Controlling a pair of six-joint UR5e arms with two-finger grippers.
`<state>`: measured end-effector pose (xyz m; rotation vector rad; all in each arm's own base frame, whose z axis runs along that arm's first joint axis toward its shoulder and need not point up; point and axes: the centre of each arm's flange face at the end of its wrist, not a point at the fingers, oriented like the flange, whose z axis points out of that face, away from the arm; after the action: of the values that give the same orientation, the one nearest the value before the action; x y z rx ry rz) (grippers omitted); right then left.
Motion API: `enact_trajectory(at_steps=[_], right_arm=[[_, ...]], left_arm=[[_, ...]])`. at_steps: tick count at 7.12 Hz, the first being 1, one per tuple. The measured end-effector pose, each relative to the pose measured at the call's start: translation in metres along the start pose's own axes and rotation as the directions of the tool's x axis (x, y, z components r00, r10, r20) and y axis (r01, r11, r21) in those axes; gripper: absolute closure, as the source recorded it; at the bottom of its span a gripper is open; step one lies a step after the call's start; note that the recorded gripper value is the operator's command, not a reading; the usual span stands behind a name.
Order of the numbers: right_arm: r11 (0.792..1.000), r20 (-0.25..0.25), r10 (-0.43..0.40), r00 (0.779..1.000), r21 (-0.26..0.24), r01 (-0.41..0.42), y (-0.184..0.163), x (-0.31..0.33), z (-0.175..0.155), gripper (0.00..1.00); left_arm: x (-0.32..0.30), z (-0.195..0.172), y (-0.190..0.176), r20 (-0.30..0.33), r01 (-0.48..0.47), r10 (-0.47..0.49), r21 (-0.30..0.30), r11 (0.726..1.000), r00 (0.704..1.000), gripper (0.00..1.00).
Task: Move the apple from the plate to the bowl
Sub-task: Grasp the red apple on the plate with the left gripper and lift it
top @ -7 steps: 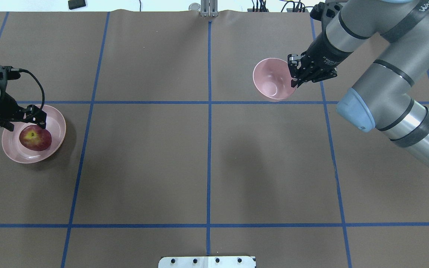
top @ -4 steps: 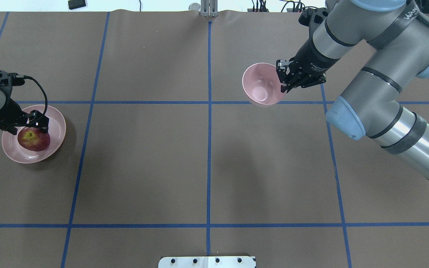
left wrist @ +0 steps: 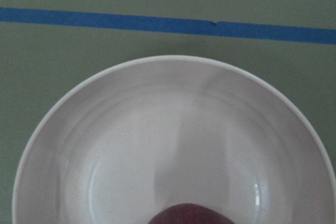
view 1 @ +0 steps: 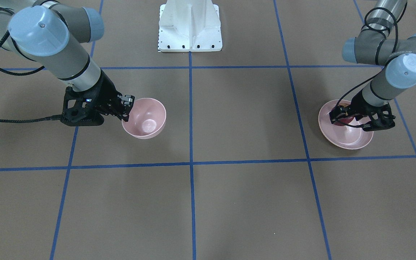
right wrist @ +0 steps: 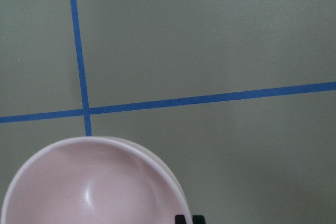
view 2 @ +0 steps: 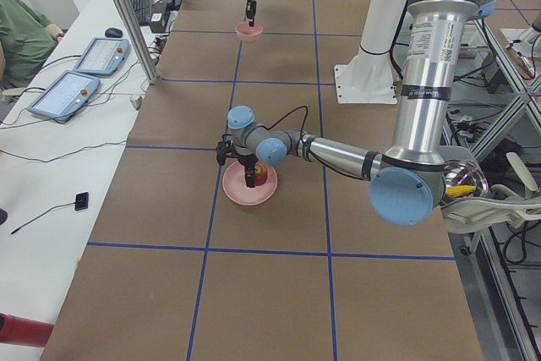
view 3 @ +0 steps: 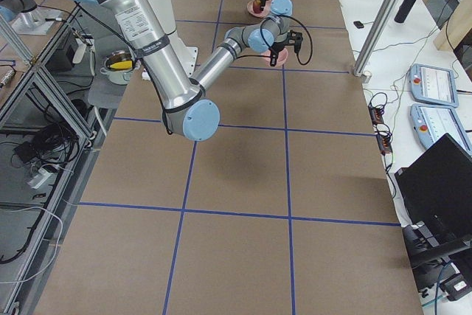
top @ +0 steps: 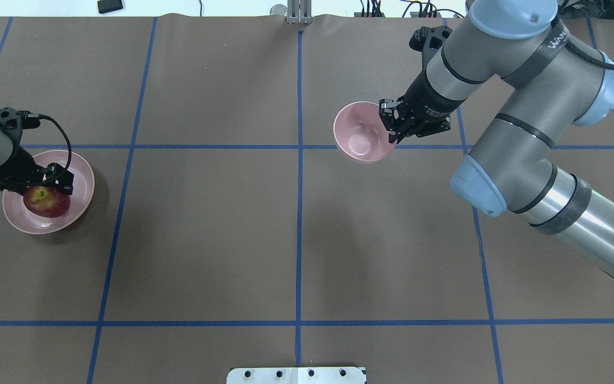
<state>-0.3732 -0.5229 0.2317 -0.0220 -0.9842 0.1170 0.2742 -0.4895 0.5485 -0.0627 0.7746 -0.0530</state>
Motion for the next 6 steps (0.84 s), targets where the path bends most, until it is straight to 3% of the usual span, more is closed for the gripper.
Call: enact_trajectory(at_steps=[1, 2, 3, 4, 5, 6], right_arm=[[1.000, 0.000, 0.000, 1.000, 0.000, 0.000, 0.000, 0.000, 0.000, 1.00], [1.000, 0.000, -0.001, 1.000, -0.001, 0.001, 0.001, 0.000, 0.001, 1.00], [1.000, -0.001, -0.001, 1.000, -0.002, 0.001, 0.001, 0.000, 0.002, 1.00], [1.000, -0.001, -0.001, 1.000, -0.002, 0.001, 0.001, 0.000, 0.002, 1.00], [1.000, -0.001, -0.001, 1.000, -0.002, 0.001, 0.001, -0.001, 0.002, 1.00], [1.000, 0.001, -0.002, 1.000, -0.002, 0.002, 0.002, -0.001, 0.001, 1.00]], left_arm=[[0.000, 0.000, 0.002, -0.001, -0.001, 0.001, -0.002, 1.000, 1.000, 0.03], [-0.002, 0.000, 0.006, 0.001, -0.002, 0.002, -0.006, 1.000, 1.000, 0.18], [-0.005, 0.001, 0.013, 0.004, -0.004, 0.004, -0.012, 1.000, 1.000, 0.20], [-0.006, 0.000, 0.020, 0.005, -0.006, 0.006, -0.018, 1.000, 1.000, 0.53], [-0.006, -0.003, 0.027, 0.002, -0.010, 0.010, -0.023, 1.000, 1.000, 0.99], [-0.001, -0.012, 0.034, 0.002, -0.006, 0.006, -0.037, 0.999, 1.000, 1.00]])
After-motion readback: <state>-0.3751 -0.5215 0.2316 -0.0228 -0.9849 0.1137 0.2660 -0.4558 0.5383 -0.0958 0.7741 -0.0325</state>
